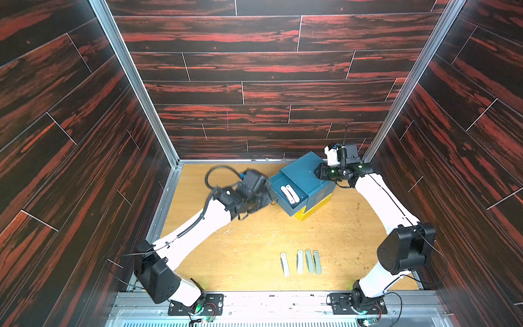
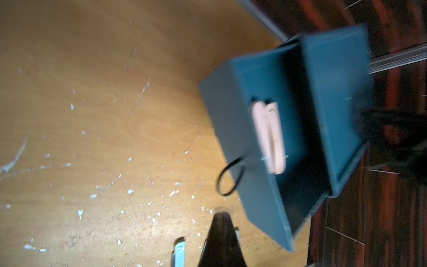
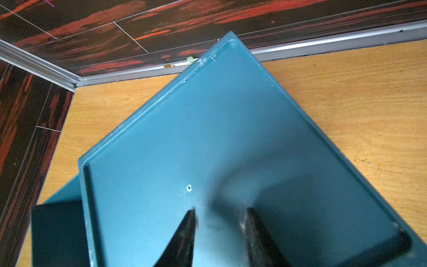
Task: Place the fruit knives into the drawer by color
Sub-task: Close the drawer in the storage box.
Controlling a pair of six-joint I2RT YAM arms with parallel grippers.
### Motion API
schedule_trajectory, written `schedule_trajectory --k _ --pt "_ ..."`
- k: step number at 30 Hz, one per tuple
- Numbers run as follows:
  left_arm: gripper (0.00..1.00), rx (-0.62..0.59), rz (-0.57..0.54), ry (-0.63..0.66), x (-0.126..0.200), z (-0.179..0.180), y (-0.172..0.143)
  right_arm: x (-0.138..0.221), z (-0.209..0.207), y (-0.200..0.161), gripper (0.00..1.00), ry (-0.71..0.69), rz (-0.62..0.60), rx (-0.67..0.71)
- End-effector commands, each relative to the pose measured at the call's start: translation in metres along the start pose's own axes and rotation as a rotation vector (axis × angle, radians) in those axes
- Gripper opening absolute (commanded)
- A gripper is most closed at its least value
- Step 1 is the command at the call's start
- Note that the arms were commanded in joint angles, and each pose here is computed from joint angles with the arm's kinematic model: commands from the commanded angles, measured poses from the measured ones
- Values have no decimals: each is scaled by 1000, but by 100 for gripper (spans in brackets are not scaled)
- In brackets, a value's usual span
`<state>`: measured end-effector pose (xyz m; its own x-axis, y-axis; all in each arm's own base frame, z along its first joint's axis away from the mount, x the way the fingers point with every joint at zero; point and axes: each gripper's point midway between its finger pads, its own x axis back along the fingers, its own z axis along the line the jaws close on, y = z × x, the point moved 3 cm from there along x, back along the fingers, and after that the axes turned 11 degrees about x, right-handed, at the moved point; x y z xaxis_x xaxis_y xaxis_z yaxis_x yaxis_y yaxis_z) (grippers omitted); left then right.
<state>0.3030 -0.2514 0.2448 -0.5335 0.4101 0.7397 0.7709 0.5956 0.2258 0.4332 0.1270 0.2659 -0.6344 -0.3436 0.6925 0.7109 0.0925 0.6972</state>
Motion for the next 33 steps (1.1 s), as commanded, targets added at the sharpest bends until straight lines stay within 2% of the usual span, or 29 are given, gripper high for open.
schedule_trajectory --k 1,4,7,12,17,26,32,33 --pt "0 79 -14 -155 12 -17 2 -19 -4 -37 37 -3 151 -34" --pt "0 92 2 -154 -1 -13 -1 -20 -3 -37 31 4 151 -34" --pt "0 90 17 -158 -12 -18 -2 -20 -3 -37 17 9 156 -34" --pt "0 85 47 -167 -30 -32 -2 -22 -2 -38 5 19 164 -30" --pt "0 66 85 -167 -41 -45 -1 -23 -1 -40 0 28 172 -31" --pt "0 70 108 -172 -57 -52 -2 -28 -1 -45 0 34 191 -34" --pt "0 65 121 -208 -66 -69 1 -30 -1 -50 0 33 206 -38" --pt "0 65 127 -199 -75 -69 0 -31 -2 -52 0 32 210 -39"
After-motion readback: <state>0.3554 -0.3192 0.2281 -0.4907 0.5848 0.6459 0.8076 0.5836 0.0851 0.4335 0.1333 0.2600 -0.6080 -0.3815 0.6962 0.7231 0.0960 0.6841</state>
